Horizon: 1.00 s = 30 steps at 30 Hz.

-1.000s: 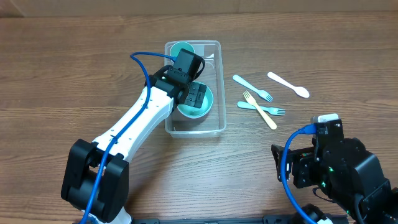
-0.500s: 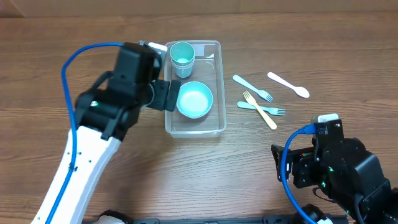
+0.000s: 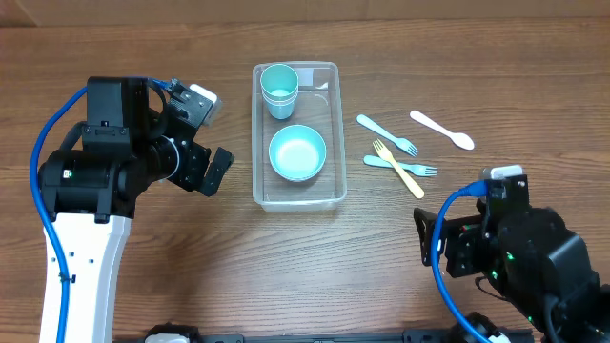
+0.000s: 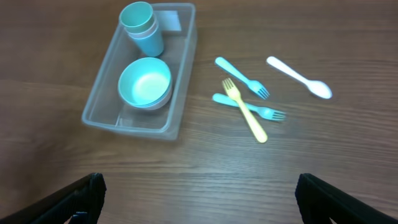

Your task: Pack container

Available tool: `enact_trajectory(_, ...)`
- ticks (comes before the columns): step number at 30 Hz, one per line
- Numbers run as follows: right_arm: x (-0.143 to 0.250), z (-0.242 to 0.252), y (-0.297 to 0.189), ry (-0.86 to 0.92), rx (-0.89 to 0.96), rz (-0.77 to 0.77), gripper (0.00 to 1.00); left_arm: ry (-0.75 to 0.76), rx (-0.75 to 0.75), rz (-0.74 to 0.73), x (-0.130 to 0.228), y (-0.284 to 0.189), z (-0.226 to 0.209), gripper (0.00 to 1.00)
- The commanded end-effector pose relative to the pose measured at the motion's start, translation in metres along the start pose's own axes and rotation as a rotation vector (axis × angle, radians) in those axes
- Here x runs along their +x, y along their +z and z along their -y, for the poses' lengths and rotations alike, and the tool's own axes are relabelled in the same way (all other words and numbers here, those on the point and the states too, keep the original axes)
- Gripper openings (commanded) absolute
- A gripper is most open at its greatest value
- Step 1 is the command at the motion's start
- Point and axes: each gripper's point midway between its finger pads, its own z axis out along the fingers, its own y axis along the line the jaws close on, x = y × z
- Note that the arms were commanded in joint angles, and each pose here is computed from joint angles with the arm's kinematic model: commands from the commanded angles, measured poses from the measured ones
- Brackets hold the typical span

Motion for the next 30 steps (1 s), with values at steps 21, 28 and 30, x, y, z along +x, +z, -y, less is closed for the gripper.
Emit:
enact_trajectory(21, -0.02, 0.209, 0.305, -0.237, 0.116, -0.315, 0.98, 0.028, 0.015, 0.033, -0.006, -0.007, 0.003, 1.0)
enact_trajectory(28, 0.024, 0.217, 0.349, -0.259, 0.051, -0.41, 0.91, 0.028, 0.015, 0.033, -0.006, -0.007, 0.003, 1.0)
enact_trajectory(30, 0.039, 0.22, 0.356, -0.247, 0.047, -0.45, 0.88, 0.028, 0.015, 0.033, -0.006, -0.007, 0.003, 1.0)
